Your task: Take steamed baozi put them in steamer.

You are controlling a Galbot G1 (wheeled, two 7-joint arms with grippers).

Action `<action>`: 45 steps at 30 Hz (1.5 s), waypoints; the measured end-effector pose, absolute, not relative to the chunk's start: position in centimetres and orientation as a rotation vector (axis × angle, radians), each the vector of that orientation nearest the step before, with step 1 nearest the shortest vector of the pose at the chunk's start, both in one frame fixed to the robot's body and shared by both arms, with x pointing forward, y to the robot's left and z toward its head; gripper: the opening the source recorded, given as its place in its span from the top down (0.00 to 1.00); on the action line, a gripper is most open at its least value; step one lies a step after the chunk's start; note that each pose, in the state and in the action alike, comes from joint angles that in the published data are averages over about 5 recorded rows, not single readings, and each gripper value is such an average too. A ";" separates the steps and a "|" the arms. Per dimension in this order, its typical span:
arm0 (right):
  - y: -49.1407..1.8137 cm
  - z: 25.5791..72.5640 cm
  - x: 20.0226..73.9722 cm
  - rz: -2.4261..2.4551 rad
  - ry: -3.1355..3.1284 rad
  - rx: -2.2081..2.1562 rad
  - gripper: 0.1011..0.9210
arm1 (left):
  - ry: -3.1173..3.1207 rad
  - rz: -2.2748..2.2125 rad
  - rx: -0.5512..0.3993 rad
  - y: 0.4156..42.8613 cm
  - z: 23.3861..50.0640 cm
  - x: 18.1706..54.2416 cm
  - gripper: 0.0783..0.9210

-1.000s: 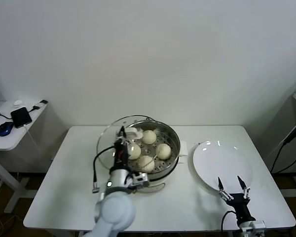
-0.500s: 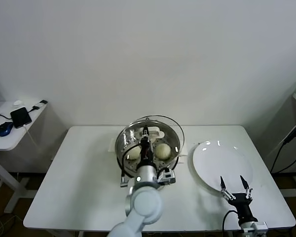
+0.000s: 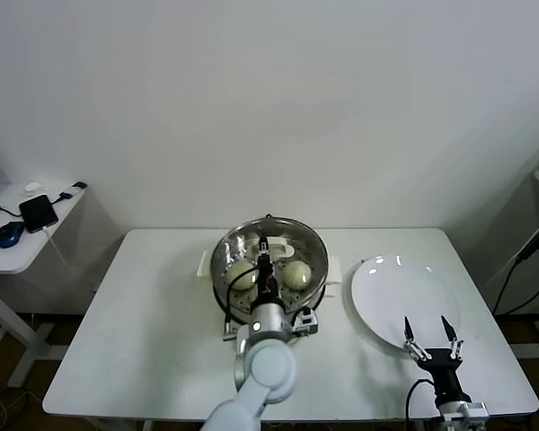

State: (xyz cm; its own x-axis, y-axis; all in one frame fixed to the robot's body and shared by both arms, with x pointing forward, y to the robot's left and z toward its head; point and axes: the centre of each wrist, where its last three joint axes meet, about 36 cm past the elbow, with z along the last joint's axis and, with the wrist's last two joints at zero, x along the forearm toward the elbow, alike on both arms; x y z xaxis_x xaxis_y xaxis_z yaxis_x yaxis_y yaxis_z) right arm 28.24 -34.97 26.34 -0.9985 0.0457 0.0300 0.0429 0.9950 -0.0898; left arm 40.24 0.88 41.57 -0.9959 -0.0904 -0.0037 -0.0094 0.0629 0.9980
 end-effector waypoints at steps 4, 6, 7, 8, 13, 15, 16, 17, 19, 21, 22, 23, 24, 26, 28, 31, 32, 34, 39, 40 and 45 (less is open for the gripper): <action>-34.8 26.3 28.2 0.138 -3.109 -0.073 0.12 | -2.236 -2.114 0.111 1.0 41.2 40.2 0.93; -34.8 26.3 28.2 0.138 -3.111 -0.074 0.12 | -2.234 -2.117 0.112 1.0 41.0 40.2 0.93; -34.7 26.2 28.2 0.138 -3.112 -0.075 0.12 | -2.233 -2.118 0.112 1.0 41.0 40.1 0.93; -34.7 26.2 28.2 0.138 -3.113 -0.076 0.12 | -2.232 -2.119 0.112 0.9 40.9 40.1 0.93; -34.4 26.1 28.3 0.139 -3.120 -0.080 0.12 | -2.229 -2.121 0.108 0.9 40.5 40.0 0.93; -34.3 26.1 28.3 0.141 -3.123 -0.081 0.12 | -2.228 -2.124 0.105 0.9 40.5 40.0 0.93; -34.3 26.0 28.3 0.143 -3.125 -0.082 0.12 | -2.226 -2.126 0.105 0.9 40.4 40.0 0.93; -34.3 26.0 28.3 0.144 -3.127 -0.083 0.12 | -2.225 -2.129 0.105 0.9 40.4 40.0 0.93; -34.2 26.0 28.2 0.147 -3.130 -0.086 0.12 | -2.222 -2.136 0.105 1.0 40.3 40.0 0.89; -34.2 26.0 28.2 0.149 -3.132 -0.088 0.12 | -2.220 -2.140 0.102 1.1 40.3 40.0 0.83; -34.3 26.0 28.2 0.151 -3.133 -0.088 0.12 | -2.220 -2.141 0.098 1.1 40.3 40.0 0.79; -34.3 26.0 28.2 0.152 -3.134 -0.087 0.12 | -2.220 -2.141 0.094 1.2 40.3 39.9 0.76; -34.3 26.1 28.2 0.154 -3.135 -0.086 0.12 | -2.221 -2.140 0.088 1.2 40.4 39.8 0.73; -34.4 26.2 28.2 0.158 -3.137 -0.081 0.12 | -2.226 -2.138 0.076 1.3 40.5 39.7 0.66; -34.4 26.3 28.3 0.162 -3.138 -0.076 0.12 | -2.235 -2.134 0.066 1.4 40.8 39.5 0.59; -34.3 26.4 28.4 0.165 -3.135 -0.065 0.12 | -2.253 -2.125 0.050 1.7 41.3 39.0 0.48; -34.2 26.5 28.4 0.165 -3.132 -0.059 0.12 | -2.261 -2.120 0.042 1.8 41.5 38.8 0.45; -34.2 26.6 28.3 0.162 -3.125 -0.048 0.12 | -2.281 -2.109 0.025 2.2 41.9 38.4 0.38; -34.1 26.7 28.0 0.141 -3.098 -0.039 0.12 | -2.354 -2.061 -0.023 3.6 43.2 37.2 0.22; -34.0 26.7 28.0 0.135 -3.095 -0.041 0.12 | -2.374 -2.048 -0.034 4.0 43.5 36.9 0.18; -34.1 27.1 28.1 0.121 -3.095 -0.047 0.12 | -2.548 -1.926 -0.102 6.3 44.9 35.5 0.12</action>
